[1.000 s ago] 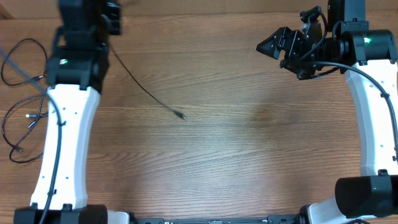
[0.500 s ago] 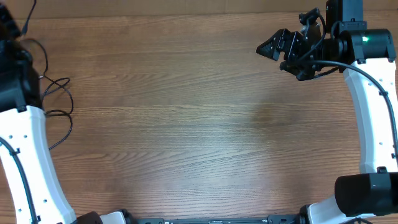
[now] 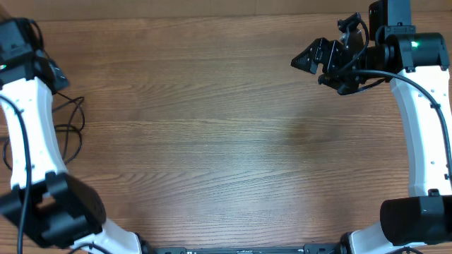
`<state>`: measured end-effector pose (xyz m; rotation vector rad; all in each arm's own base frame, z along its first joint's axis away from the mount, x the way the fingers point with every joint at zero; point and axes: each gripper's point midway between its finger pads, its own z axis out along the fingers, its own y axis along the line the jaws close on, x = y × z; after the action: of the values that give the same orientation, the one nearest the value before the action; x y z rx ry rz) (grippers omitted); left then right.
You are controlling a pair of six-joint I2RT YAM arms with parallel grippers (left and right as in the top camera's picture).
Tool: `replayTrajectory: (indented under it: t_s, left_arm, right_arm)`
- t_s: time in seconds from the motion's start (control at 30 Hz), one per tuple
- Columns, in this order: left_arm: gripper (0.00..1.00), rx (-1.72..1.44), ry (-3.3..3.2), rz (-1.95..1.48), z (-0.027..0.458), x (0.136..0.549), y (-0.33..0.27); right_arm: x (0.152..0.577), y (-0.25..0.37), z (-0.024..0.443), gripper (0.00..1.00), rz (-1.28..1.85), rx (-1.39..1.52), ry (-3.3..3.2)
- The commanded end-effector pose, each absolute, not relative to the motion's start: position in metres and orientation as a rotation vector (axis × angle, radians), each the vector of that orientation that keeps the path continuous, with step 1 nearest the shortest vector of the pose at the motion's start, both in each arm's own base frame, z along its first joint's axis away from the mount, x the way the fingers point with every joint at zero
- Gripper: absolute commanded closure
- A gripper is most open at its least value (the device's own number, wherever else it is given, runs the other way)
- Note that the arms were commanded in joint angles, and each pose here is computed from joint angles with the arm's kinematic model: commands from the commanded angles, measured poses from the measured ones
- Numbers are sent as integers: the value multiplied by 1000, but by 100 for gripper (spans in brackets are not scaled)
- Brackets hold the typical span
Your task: Untangle cables
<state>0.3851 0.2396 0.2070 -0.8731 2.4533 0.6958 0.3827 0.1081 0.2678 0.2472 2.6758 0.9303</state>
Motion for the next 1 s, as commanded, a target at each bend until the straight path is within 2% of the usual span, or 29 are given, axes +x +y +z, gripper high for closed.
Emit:
replayTrajectory:
  t_s: [0.0,0.17,0.33,0.37,0.4,0.47,0.57,0.7,0.83,0.97]
  left_arm:
    - [0,-893,2451,554,204,393,229]
    - [0,-857,2388,467,233,400,219]
    - [0,-787,2248,328,299,398,199]
    - [0,-760,2214,280,316,396,191]
    - [0,-731,2182,233,333,393,182]
    - [0,-646,2111,105,368,386,157]
    - [0,-474,2021,-124,417,365,107]
    - [1,-306,1944,-313,456,327,55]
    - [0,-185,1909,-462,475,296,16]
    - [0,-136,1920,-553,476,276,-5]
  right_arm:
    - [386,109,275,11,913,196,2655]
    - [386,109,275,11,913,196,2655]
    - [385,110,275,11,898,126,2648]
    - [385,111,275,9,888,79,2645]
    - [384,112,275,0,882,48,2643]
    - [380,112,275,0,856,9,2648]
    - [375,97,277,0,725,47,2664]
    - [363,74,302,0,535,86,2632]
    - [341,51,337,0,358,118,2567]
    - [315,47,366,0,339,112,2493]
